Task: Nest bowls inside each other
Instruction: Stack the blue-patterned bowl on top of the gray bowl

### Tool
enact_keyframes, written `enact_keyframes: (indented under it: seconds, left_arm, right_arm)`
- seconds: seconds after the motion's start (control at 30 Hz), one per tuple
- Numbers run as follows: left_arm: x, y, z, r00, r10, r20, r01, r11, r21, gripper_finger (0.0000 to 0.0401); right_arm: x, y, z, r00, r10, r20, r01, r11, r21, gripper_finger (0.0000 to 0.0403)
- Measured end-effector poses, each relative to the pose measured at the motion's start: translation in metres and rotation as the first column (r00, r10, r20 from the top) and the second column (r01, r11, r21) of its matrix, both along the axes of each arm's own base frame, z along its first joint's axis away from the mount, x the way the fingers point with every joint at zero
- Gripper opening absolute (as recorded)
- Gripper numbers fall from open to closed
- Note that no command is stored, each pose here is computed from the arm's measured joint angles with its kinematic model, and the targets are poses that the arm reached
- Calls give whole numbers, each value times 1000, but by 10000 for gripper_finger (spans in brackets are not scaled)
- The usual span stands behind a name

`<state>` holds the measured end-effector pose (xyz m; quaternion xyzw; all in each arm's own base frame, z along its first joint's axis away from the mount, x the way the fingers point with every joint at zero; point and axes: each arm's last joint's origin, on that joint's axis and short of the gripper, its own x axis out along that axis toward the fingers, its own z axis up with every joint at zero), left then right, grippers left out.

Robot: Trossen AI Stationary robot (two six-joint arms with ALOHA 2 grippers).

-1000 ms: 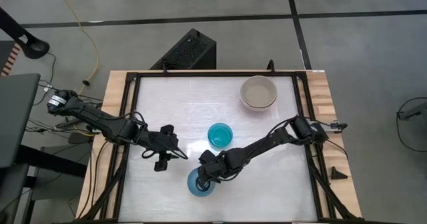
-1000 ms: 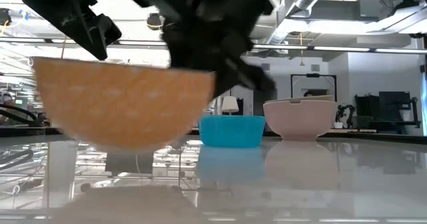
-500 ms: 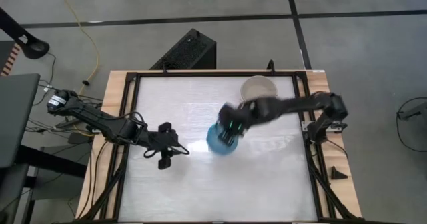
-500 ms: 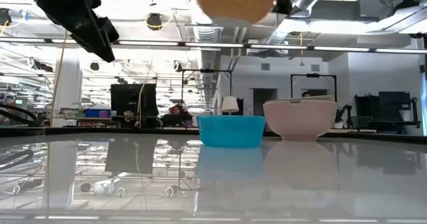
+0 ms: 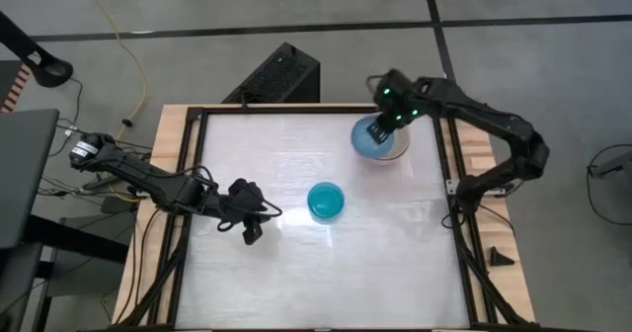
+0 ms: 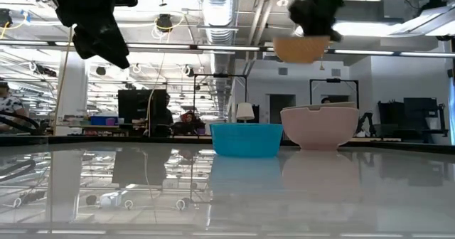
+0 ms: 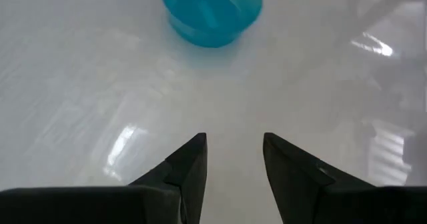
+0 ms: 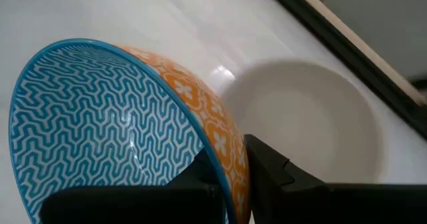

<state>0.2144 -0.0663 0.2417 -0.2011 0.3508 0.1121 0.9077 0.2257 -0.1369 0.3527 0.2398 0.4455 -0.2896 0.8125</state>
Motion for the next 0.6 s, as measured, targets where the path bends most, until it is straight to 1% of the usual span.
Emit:
enact_keyframes:
  seconds: [0.03, 0.1, 0.2, 0.27, 0.33, 0.43, 0.53, 0.6]
  left_arm:
    - [0, 0, 0, 1000, 19, 4, -19, 1000, -3, 135]
    - [0, 1, 0, 998, 57, 13, -57, 998, -5, 135]
    - [0, 3, 1, 993, 118, 30, -118, 993, -6, 135]
    - [0, 3, 1, 985, 166, 43, -166, 986, -9, 135]
    - [0, 4, 1, 976, 209, 55, -208, 978, -22, 135]
    - [0, 5, 1, 966, 250, 63, -248, 968, -45, 135]
    - [0, 5, 1, 963, 263, 65, -260, 964, -56, 135]
    - [0, 5, 1, 963, 262, 67, -260, 965, -46, 135]
  right_arm:
    - [-8, -8, -7, 999, -34, -4, 34, 999, 7, 62]
    - [-21, -21, -22, 997, -68, -22, 68, 998, 14, 62]
    - [-34, -37, -46, 993, -107, -53, 108, 994, 24, 62]
    - [-40, -48, -60, 990, -131, -50, 132, 991, 28, 62]
    - [-45, -57, -73, 986, -157, -52, 159, 987, 37, 62]
    - [-49, -67, -89, 984, -165, -67, 168, 984, 55, 62]
    - [-47, -75, -95, 987, -152, -53, 155, 986, 60, 62]
    - [-45, -78, -100, 987, -147, -64, 152, 985, 76, 62]
